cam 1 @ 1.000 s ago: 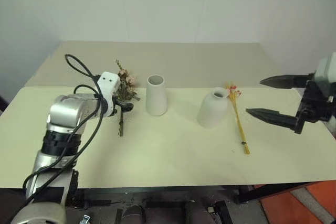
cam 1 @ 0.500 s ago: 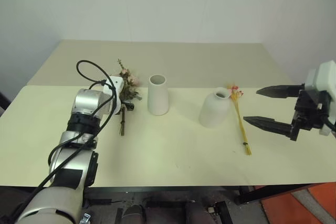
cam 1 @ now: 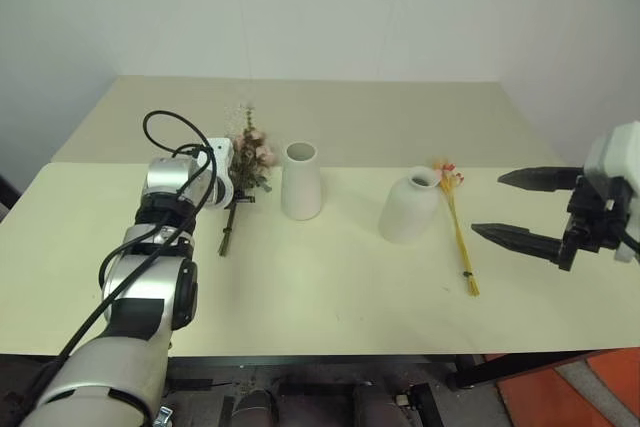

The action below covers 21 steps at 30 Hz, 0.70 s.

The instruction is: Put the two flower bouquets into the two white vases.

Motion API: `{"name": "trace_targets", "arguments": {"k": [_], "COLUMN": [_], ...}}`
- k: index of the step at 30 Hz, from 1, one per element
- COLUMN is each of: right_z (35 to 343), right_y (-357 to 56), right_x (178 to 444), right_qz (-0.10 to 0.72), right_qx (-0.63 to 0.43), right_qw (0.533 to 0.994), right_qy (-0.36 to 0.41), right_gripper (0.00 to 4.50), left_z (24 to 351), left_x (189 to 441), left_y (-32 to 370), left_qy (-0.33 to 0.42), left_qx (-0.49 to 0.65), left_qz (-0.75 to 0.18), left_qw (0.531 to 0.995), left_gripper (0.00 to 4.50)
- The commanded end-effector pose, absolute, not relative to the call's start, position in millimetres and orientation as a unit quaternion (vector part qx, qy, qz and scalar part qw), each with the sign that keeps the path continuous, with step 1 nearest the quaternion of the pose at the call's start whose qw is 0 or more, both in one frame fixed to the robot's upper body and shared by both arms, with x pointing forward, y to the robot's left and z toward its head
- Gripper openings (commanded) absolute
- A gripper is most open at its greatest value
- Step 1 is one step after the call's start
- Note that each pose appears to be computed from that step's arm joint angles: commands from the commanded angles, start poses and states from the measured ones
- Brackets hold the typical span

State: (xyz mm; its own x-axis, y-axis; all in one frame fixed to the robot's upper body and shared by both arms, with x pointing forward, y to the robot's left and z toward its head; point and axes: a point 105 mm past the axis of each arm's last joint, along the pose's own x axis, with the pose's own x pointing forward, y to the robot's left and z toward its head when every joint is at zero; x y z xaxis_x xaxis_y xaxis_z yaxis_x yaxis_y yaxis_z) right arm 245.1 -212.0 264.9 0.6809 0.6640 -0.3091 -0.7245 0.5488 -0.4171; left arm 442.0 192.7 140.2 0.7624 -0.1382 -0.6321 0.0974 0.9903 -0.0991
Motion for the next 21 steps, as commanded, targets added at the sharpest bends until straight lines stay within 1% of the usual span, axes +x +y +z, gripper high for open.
{"name": "trace_targets", "arguments": {"k": [1,2,4,6,7,8,9,10,11,13,15,16,17,18,20,21], "right_z": [277.5,277.0,275.8,274.7,274.4,274.1,274.0,274.2,274.1,272.8,270.6,269.5,268.3,267.5,264.8,263.3], "right_y": [-213.7,-213.7,-213.7,-214.1,-214.2,-214.4,-214.2,-213.8,-213.5,-212.1,-211.0,-211.2,-211.6,-211.7,-212.0,-212.0], "right_x": [243.1,243.4,243.9,244.5,244.8,245.0,245.3,245.5,245.5,244.7,243.4,242.8,242.2,241.6,240.0,238.7], "right_qz": [0.382,0.382,0.382,0.382,0.382,0.382,0.381,0.381,0.381,0.383,0.382,0.379,0.376,0.374,0.368,0.363], "right_qx": [-0.282,-0.282,-0.282,-0.282,-0.282,-0.283,-0.286,-0.288,-0.289,-0.287,-0.285,-0.284,-0.281,-0.279,-0.278,-0.279], "right_qw": [0.880,0.880,0.880,0.880,0.880,0.880,0.879,0.878,0.878,0.878,0.879,0.880,0.883,0.884,0.887,0.889], "right_qy": [0.027,0.027,0.027,0.027,0.027,0.027,0.024,0.019,0.016,0.014,0.013,0.012,0.012,0.013,0.014,0.015], "right_gripper": [4.50,4.50,4.50,4.50,4.50,4.50,4.50,4.50,4.50,4.50,4.50,4.50,4.50,4.50,4.50,4.50], "left_z": [167.1,171.5,193.3,222.7,231.3,250.6,274.4,297.8,316.9,344.2,365.4,370.9,372.3,372.3,370.3,369.3], "left_x": [450.7,452.9,461.8,468.0,469.1,470.4,468.3,461.4,452.2,439.9,425.4,420.8,421.6,423.3,428.7,430.9], "left_y": [204.3,207.3,213.7,218.3,219.4,217.4,214.8,213.0,211.1,208.3,206.4,205.4,204.0,202.8,195.7,188.1], "left_qy": [0.286,0.271,0.196,0.110,0.086,0.027,-0.058,-0.147,-0.219,-0.297,-0.375,-0.400,-0.402,-0.398,-0.383,-0.375], "left_qx": [-0.032,-0.038,-0.063,-0.114,-0.133,-0.157,-0.166,-0.165,-0.173,-0.247,-0.325,-0.359,-0.400,-0.426,-0.462,-0.455], "left_qz": [-0.028,-0.015,0.013,0.033,0.037,0.031,0.017,0.005,-0.010,-0.060,-0.120,-0.138,-0.154,-0.163,-0.183,-0.197], "left_qw": [0.957,0.962,0.979,0.987,0.987,0.987,0.984,0.975,0.960,0.920,0.860,0.832,0.809,0.796,0.779,0.783], "left_gripper": [0.09,0.09,0.09,0.09,0.09,0.09,0.09,0.09,0.09,0.09,0.09,0.09,0.09,0.09,0.09,0.09]}}
